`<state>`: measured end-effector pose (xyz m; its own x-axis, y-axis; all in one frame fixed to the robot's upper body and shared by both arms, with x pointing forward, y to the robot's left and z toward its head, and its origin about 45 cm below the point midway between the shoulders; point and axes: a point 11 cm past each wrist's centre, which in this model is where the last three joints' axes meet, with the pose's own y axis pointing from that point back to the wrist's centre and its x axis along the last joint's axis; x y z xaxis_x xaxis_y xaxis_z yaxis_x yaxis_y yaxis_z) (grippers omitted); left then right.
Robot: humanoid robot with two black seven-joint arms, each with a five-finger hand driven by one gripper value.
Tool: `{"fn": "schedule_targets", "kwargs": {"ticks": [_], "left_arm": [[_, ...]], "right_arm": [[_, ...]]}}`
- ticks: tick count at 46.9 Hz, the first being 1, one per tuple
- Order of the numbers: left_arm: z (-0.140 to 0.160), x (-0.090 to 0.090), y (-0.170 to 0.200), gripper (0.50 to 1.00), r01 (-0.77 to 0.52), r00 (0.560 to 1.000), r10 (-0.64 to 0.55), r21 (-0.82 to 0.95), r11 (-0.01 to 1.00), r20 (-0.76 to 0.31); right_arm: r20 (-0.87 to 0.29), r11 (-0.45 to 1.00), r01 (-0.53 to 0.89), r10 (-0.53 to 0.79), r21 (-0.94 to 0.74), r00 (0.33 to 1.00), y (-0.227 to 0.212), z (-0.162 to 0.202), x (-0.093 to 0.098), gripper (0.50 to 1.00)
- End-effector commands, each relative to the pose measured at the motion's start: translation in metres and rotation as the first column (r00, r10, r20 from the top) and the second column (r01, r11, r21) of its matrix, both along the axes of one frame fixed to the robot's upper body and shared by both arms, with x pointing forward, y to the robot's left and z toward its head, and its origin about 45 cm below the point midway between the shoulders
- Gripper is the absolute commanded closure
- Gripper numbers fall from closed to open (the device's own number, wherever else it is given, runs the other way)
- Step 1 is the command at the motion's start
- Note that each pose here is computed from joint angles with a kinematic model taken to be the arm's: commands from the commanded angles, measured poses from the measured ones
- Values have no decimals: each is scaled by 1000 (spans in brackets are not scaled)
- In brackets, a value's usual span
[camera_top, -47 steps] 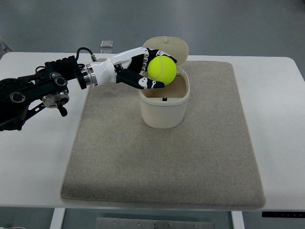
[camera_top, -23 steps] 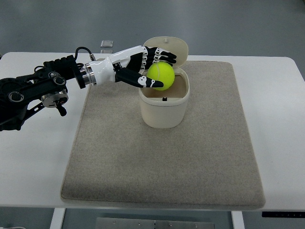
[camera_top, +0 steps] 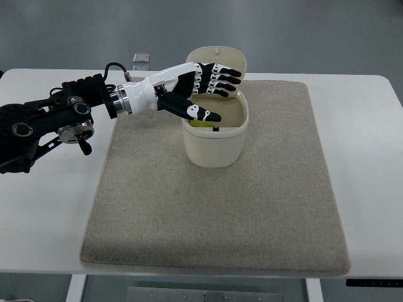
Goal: Put tennis ball into box with left hand
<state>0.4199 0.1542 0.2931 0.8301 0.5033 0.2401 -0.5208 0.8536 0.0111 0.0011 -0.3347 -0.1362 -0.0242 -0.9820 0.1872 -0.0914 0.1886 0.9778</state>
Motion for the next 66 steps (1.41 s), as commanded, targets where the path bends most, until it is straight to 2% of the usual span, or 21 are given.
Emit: {"fn": "schedule_targets", "kwargs": {"ticks": [1, 9, 17, 31, 35, 42, 51, 57, 63, 66], "left_arm": [[4, 1, -2, 752, -19, 1000, 19, -10, 1000, 22], [21, 3, -3, 750, -43, 998, 47, -77, 996, 50], [20, -13, -12, 737, -2, 1000, 6, -127, 992, 30], [51, -23, 18, 729, -24, 997, 40, -211, 977, 72], [57, -17, 36, 729, -79, 992, 101, -256, 963, 71], [51, -8, 61, 729, -195, 978, 207, -358, 913, -6], [28, 22, 84, 729, -361, 931, 348, -398, 843, -106], [11, 47, 108, 727, -499, 864, 474, -413, 762, -169], [-14, 69, 111, 727, -599, 799, 553, -397, 696, -237], [-25, 78, 119, 724, -656, 753, 600, -382, 650, -270]], "right_arm": [[0, 1000, 0, 0, 0, 1000, 0, 0, 0, 599], [0, 1000, -1, 1, 0, 1000, 0, 0, 0, 599], [0, 1000, 0, 0, 0, 1000, 0, 0, 0, 599], [0, 1000, -1, 1, 0, 1000, 0, 0, 0, 599], [0, 1000, -1, 1, 0, 1000, 0, 0, 0, 599], [0, 1000, -1, 1, 0, 1000, 0, 0, 0, 599], [0, 1000, 0, 0, 0, 1000, 0, 0, 0, 599], [0, 1000, 0, 0, 0, 1000, 0, 0, 0, 599], [0, 1000, -1, 1, 0, 1000, 0, 0, 0, 599], [0, 1000, -1, 1, 0, 1000, 0, 0, 0, 599]]}}
